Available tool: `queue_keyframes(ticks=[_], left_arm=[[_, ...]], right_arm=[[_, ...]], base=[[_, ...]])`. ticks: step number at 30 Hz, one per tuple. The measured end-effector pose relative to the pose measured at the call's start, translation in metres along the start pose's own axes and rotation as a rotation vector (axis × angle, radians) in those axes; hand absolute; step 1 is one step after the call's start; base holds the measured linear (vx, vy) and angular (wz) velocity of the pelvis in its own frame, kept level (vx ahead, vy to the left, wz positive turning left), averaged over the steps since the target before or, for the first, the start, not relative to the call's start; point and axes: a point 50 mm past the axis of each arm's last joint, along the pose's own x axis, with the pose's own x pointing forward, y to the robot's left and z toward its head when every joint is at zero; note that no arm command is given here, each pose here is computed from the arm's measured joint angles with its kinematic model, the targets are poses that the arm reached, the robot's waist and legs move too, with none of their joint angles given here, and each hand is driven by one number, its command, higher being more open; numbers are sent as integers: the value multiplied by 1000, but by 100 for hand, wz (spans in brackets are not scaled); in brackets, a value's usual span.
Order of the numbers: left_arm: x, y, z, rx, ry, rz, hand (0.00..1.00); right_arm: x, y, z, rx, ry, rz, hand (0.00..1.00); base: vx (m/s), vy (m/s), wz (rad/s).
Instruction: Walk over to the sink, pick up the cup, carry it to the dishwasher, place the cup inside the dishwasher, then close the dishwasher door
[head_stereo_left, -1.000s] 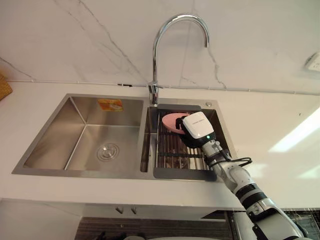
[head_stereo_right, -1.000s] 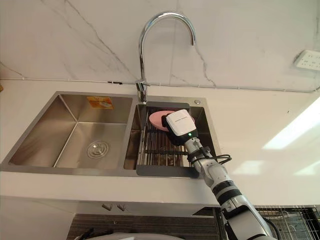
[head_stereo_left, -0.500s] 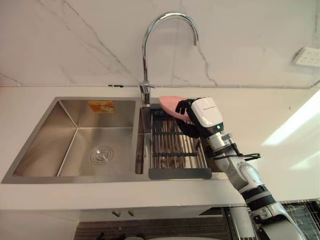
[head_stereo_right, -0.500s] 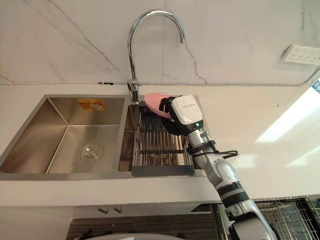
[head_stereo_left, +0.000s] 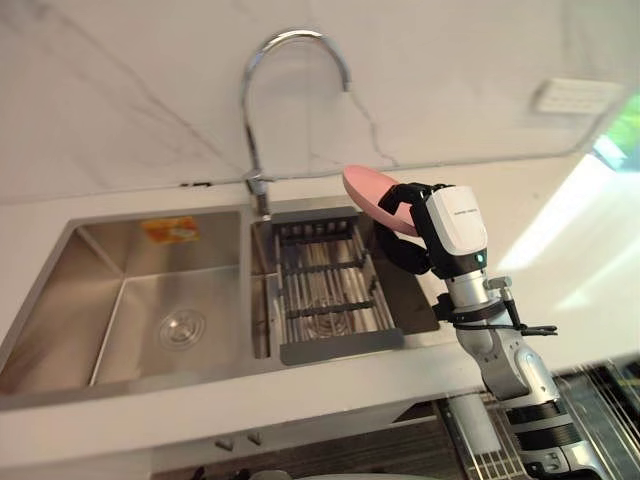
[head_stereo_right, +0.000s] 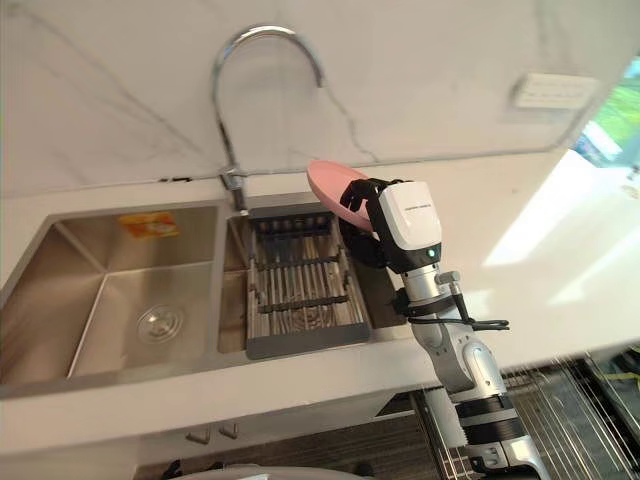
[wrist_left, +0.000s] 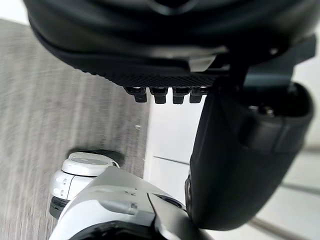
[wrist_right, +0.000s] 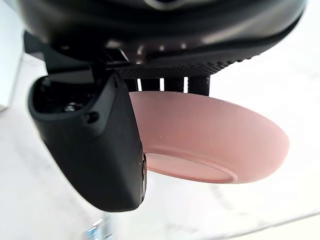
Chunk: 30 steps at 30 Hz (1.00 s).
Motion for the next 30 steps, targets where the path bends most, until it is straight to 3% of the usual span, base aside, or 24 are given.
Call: queue_keyframes(ticks=[6, 10, 18, 23, 30], left_arm=[[1, 1, -6, 46, 66, -11, 100], [3, 0, -6, 33, 97, -11, 100], [5, 29, 2, -40, 104, 93, 100], [1, 21, -11, -5, 129, 68, 100], [-5, 23, -23, 40, 133, 74, 100]], right_arm=[[-4, -36, -28, -107, 115, -126, 0], [-7, -37, -31, -165, 117, -129, 0], [-6, -52, -52, -339, 118, -109, 0], [-26, -78, -67, -357, 243, -201, 0], [-72, -54, -71, -251, 423, -88, 0]], base=[[-126, 65, -102], [-132, 22, -78], [31, -201, -64], [-20, -122, -10], [-54, -26, -6]])
